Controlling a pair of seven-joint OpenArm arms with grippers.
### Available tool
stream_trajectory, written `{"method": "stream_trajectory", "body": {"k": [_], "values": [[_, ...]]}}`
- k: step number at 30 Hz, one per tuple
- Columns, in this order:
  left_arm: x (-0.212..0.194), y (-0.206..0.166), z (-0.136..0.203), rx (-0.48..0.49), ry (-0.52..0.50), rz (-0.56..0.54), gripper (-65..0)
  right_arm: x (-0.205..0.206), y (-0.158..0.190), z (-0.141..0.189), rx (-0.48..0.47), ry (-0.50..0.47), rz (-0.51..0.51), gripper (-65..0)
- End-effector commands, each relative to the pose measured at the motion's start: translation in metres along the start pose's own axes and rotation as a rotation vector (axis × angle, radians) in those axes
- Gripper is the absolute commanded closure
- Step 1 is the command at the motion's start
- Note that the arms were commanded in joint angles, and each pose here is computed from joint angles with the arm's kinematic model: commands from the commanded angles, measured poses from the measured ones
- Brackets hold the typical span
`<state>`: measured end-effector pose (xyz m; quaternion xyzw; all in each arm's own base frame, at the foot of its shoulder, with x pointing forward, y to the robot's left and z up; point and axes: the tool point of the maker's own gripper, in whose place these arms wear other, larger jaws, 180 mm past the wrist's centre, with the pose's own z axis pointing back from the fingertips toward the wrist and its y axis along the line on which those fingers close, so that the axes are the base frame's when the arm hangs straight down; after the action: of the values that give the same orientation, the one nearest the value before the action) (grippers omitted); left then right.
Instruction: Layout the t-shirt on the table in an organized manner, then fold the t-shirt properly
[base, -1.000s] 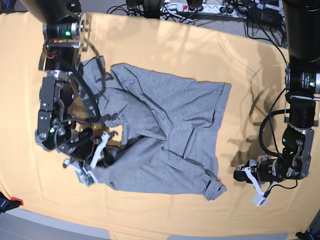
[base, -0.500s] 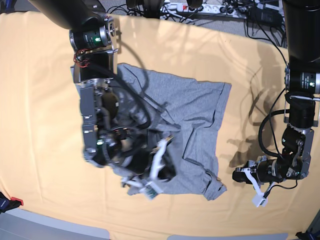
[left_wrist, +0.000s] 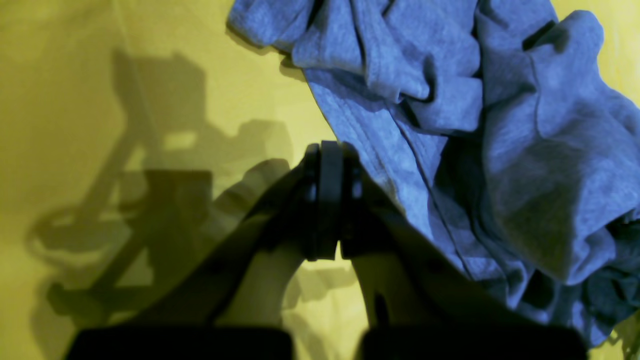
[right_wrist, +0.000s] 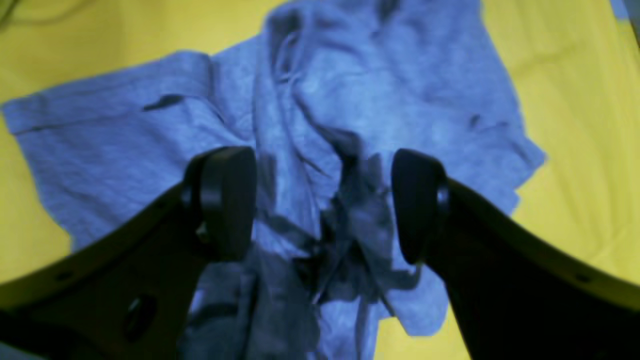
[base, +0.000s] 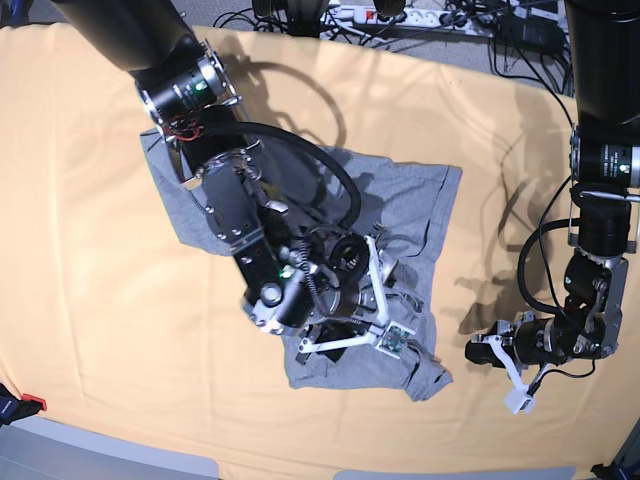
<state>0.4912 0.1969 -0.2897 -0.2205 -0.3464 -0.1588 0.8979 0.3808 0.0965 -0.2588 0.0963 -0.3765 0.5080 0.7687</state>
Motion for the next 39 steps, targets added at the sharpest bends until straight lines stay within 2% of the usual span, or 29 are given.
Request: {"method": "stream_trajectory", "body": {"k": [1,3,12,15,20,25,29,32,39], "values": [[0.030,-0.001,0.012,-0.005,-0.074,-0.024,0.0,0.011,-0.007,0.007,-0.006,-0.035,0.002,-43.2],[0.028,-0.001,0.012,-0.004,-0.071,-0.023,0.0,-0.001,-0.006,0.006,0.014,-0.023,-0.013,-43.2],[0.009,0.002,0.007,-0.001,-0.042,-0.008,0.0,-0.089,-0.017,0.008,-0.011,0.118,-0.150,-43.2],[0.001,0.003,0.005,-0.003,-0.029,-0.001,0.0,-0.104,-0.021,0.012,-0.013,0.102,-0.210,-41.6],[0.000,-0.001,0.005,-0.022,-0.027,-0.022,0.0,-0.105,-0.033,0.017,-0.033,0.014,-0.264,-25.4],[0.000,-0.001,0.005,-0.022,-0.027,-0.022,0.0,-0.082,-0.036,0.023,0.008,-0.134,-0.359,-24.9],[0.000,-0.001,0.005,-0.021,-0.026,-0.022,0.0,-0.071,-0.029,0.023,0.052,-0.186,-0.399,-25.0],[0.000,0.000,0.005,-0.020,-0.025,-0.022,0.0,-0.069,-0.022,0.019,0.061,-0.187,-0.405,-24.9],[0.000,-0.001,0.005,-0.024,-0.029,-0.019,0.0,-0.079,-0.027,0.009,-0.041,-0.127,-0.431,-25.0]]}}
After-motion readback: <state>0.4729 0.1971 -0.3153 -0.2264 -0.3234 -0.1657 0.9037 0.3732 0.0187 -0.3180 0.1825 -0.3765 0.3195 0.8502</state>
